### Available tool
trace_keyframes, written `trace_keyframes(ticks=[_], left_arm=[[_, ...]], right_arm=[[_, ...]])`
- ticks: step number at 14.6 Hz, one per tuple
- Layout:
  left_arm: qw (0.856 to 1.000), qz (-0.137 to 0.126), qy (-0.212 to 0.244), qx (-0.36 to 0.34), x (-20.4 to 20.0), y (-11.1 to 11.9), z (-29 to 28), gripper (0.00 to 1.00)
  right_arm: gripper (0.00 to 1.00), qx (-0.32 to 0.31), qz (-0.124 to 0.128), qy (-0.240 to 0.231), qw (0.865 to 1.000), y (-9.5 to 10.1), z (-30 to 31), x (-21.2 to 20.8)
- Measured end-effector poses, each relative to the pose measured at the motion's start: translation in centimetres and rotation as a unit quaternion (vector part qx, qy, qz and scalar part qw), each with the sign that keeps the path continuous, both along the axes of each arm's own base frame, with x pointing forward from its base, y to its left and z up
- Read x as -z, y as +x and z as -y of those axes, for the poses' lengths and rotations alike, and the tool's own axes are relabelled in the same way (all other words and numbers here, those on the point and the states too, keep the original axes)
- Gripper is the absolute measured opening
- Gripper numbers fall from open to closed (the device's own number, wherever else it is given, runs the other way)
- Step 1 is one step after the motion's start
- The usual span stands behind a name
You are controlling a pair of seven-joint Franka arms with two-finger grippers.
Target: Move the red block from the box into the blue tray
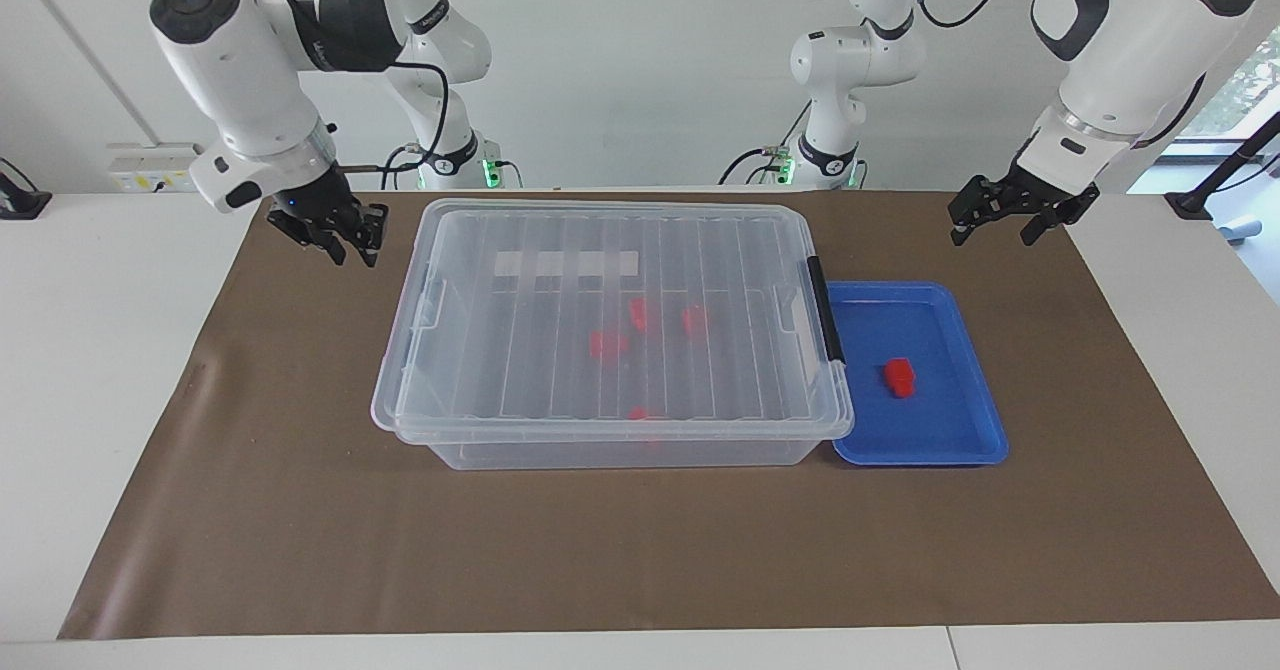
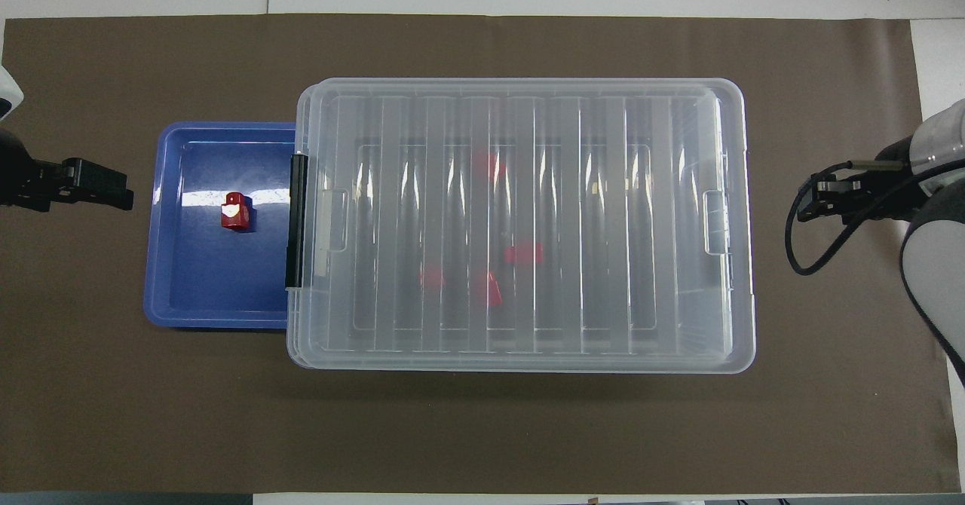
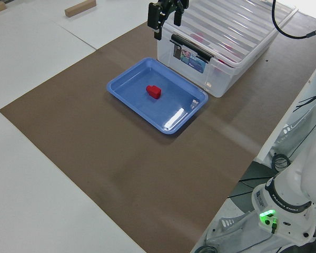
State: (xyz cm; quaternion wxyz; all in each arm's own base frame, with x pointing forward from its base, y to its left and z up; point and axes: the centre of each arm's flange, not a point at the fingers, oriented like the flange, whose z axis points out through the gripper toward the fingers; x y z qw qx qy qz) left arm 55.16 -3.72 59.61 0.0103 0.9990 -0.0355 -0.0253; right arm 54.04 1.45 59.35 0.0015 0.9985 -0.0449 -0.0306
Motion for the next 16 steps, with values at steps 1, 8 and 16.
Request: trace_keyframes(ticks=[1,8,16], left_arm=[[1.000,0.000,0.000,0.000,0.0,0.0,0.0,1.00],[1.000,0.000,0.000,0.000,-0.2,-0.1,0.0,1.00],[1.000,-0.006,0.001,0.001,-1.0,-0.9,0.0,1.00]], right_arm=[[0.70,0.002,0.001,0.000,1.000,-0.3,0.5,-1.5],[1.00,0.008,-0.005,0.005,1.000,-0.5,7.9,-2.0],[1.00,0.001,0.015,0.002,1.000,0.2,7.3,-1.9]])
